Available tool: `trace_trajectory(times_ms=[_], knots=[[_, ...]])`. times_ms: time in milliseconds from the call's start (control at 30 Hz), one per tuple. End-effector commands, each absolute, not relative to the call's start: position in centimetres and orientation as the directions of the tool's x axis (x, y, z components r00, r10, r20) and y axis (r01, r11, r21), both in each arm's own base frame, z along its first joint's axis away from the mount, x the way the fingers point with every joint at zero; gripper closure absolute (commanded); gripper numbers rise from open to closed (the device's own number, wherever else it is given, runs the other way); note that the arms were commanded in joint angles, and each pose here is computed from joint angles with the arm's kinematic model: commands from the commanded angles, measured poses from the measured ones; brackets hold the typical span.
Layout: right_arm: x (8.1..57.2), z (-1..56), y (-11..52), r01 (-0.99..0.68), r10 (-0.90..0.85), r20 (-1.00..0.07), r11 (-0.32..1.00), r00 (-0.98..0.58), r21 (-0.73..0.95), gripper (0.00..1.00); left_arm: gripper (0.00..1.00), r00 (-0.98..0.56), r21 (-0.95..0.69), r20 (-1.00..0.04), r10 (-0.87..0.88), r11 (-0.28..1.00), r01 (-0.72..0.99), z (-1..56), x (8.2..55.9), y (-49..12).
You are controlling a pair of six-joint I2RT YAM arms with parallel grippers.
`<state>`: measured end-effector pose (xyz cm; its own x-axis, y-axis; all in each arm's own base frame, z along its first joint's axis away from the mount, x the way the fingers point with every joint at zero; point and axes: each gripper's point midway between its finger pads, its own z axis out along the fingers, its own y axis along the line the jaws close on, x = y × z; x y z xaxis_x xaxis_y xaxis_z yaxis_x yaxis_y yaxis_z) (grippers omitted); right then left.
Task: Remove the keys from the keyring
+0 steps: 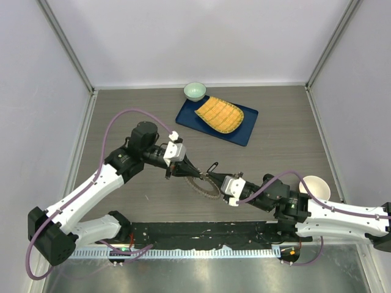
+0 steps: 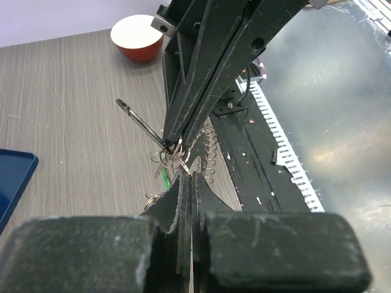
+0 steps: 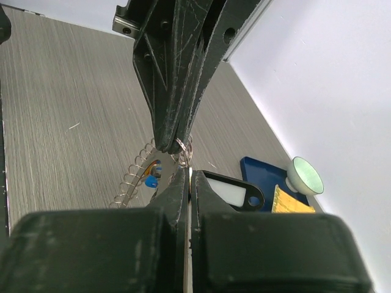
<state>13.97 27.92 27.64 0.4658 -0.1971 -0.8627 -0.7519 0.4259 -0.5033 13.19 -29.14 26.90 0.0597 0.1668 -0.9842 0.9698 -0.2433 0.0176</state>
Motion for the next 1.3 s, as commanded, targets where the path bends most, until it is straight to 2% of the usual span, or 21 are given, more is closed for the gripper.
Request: trace_trajectory(times_ms=[0,267,300,400,433,467,533,667,1133,1267], knots=[[15.6,33.8,25.6,-0.657,-0.107,-0.855,0.594,0.508,-0.464,0.99,1.0,0.065,0.013,-0.987,0.144,-0.334,0.942,27.4,10.7,-28.1],[14.8,32.3,26.3,-0.711,-0.082,-0.878,0.554,0.471,-0.433,0.99,1.0,0.07,0.049,-0.997,0.038,-0.387,0.921,30.1,10.2,-28.6],[14.5,31.8,26.6,-0.725,-0.082,-0.878,0.531,0.472,-0.439,0.99,1.0,0.008,-0.013,-0.999,0.051,-0.389,0.921,30.4,10.0,-28.7],[14.4,31.0,26.6,-0.725,-0.094,-0.873,0.518,0.479,-0.454,0.99,1.0,0.007,0.008,-1.0,-0.004,-0.416,0.909,31.8,9.9,-29.1],[14.3,30.9,26.6,-0.724,-0.095,-0.871,0.516,0.482,-0.457,0.99,1.0,-0.091,-0.095,-0.995,0.028,-0.415,0.905,31.5,9.6,-29.0],[14.4,31.0,26.4,-0.718,-0.098,-0.866,0.519,0.49,-0.465,0.99,1.0,-0.044,-0.027,-0.999,-0.031,-0.42,0.907,32.7,9.7,-29.2],[14.6,30.9,26.3,-0.705,-0.112,-0.861,0.526,0.496,-0.475,0.99,1.0,-0.102,-0.084,-0.995,-0.02,-0.429,0.899,32.9,9.3,-29.0],[15.0,31.0,26.6,-0.685,-0.144,-0.844,0.522,0.517,-0.508,0.99,1.0,-0.118,-0.1,-0.993,-0.011,-0.448,0.888,32.9,9.1,-29.0],[15.6,31.6,26.7,-0.676,-0.09,-0.861,0.581,0.5,-0.454,0.99,1.0,-0.03,-0.006,-0.999,-0.04,-0.507,0.862,33.8,8.3,-28.6],[16.1,31.3,26.9,-0.662,-0.127,-0.858,0.585,0.497,-0.469,0.99,1.0,-0.013,0.021,-0.997,-0.07,-0.469,0.883,34.8,9.1,-29.1]])
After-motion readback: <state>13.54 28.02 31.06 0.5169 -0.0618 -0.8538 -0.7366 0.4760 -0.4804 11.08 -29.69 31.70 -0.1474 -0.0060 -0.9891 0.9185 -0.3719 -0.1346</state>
